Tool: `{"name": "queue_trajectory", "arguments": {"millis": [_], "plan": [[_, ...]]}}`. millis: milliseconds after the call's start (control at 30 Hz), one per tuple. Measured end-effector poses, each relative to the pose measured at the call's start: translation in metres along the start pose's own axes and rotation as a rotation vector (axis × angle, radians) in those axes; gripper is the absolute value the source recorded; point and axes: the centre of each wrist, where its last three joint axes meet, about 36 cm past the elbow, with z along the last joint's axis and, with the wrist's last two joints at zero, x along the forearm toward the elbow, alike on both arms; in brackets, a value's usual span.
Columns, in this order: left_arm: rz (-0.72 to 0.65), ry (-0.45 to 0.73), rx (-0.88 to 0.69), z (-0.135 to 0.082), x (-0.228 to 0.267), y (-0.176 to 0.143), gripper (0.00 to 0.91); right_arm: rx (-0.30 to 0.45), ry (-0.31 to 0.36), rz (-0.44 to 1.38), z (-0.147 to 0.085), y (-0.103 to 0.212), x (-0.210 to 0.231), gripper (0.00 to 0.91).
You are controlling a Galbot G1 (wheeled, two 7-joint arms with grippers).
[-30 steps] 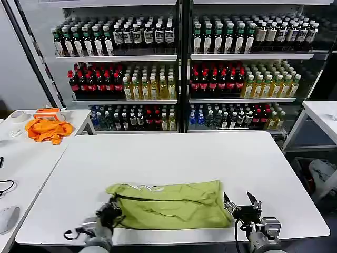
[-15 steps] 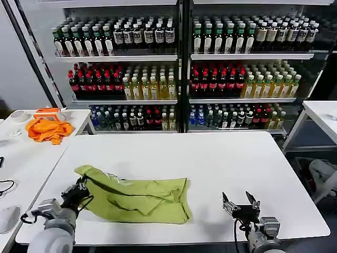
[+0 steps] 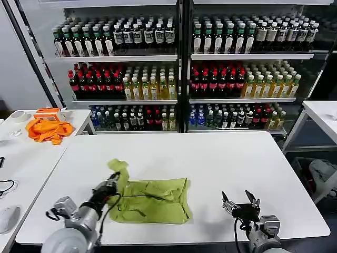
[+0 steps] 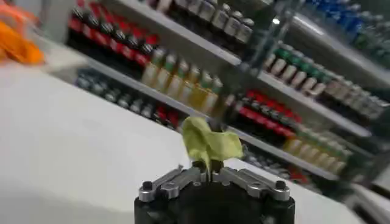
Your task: Fold and organize the clothes.
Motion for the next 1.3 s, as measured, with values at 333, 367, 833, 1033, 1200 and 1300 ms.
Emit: {"name": "queue_trajectory", "arguments": {"millis": [333, 367, 833, 1033, 1200, 1300], "plan": [[0.082, 0.108, 0.143, 0.040, -0.038, -0.027, 0.030, 0.009, 0.004, -0.002, 0.001, -0.004, 0.000, 0.907], [0.084, 0.116, 0.147, 0.044, -0.043, -0.029, 0.050, 0.010, 0.003, -0.001, 0.001, -0.005, 0.000, 0.907], [0.121, 0.204, 0.090, 0.083, -0.070, -0.057, 0.907, 0.019, 0.002, 0.004, -0.003, -0.011, -0.003, 0.907], [0.122, 0.199, 0.064, 0.081, -0.063, -0.059, 0.907, 0.011, 0.002, 0.002, -0.002, -0.010, -0.007, 0.907], [0.072, 0.157, 0.028, 0.070, -0.050, -0.049, 0.907, 0.006, 0.003, 0.001, -0.001, -0.010, -0.010, 0.907], [0.019, 0.132, 0.004, 0.063, -0.042, -0.037, 0.907, 0.004, 0.004, 0.001, -0.001, -0.009, -0.012, 0.907]]}}
